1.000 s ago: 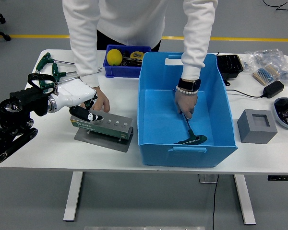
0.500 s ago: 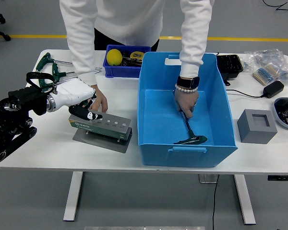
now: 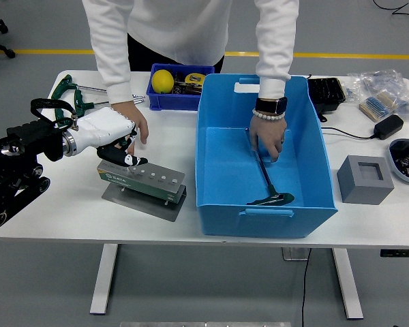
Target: Lift tool from toolbox,place it in box,lift tool from toolbox,place it in box
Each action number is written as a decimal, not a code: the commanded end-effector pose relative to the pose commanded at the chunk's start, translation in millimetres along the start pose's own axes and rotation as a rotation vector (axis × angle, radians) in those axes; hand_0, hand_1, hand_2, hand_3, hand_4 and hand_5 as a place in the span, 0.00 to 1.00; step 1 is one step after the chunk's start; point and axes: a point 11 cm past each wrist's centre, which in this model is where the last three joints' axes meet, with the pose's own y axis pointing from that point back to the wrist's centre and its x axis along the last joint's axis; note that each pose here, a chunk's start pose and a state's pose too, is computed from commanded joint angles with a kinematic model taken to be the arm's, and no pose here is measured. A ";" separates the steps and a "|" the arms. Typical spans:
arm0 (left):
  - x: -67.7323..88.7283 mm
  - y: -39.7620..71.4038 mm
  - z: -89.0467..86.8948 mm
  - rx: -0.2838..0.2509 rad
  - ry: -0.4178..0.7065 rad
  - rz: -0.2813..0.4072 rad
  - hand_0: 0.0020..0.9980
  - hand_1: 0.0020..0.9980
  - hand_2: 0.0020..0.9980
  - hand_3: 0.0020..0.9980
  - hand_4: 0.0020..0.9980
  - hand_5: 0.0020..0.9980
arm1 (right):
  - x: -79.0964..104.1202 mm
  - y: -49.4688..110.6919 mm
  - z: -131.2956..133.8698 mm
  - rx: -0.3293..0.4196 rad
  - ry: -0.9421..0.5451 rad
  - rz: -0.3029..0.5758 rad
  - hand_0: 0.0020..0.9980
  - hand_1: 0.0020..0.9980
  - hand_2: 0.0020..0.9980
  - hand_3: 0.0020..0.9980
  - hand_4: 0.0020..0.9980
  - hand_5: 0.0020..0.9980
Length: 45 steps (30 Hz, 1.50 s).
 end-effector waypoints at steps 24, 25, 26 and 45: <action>57.8 8.2 4.0 -0.001 0.038 0.177 0.14 0.00 0.02 0.04 0.78 0.59 | 0.4 -0.1 1.3 -0.002 0.002 0.002 0.73 0.70 0.75 0.59 0.83 0.72; 60.8 9.0 4.8 -0.004 0.040 0.184 0.14 0.00 0.02 0.04 0.78 0.59 | 0.5 -0.1 1.4 -0.002 0.001 0.002 0.73 0.70 0.75 0.59 0.83 0.72; 62.9 9.5 5.3 -0.005 0.042 0.189 0.14 0.00 0.02 0.04 0.78 0.59 | 0.5 -0.1 1.5 -0.002 0.001 0.002 0.73 0.70 0.75 0.59 0.83 0.72; 88.1 14.5 8.3 -0.016 0.083 0.248 0.13 0.00 0.01 0.04 0.75 0.54 | -0.8 -0.3 7.8 -0.013 0.003 0.001 0.73 0.70 0.75 0.59 0.83 0.72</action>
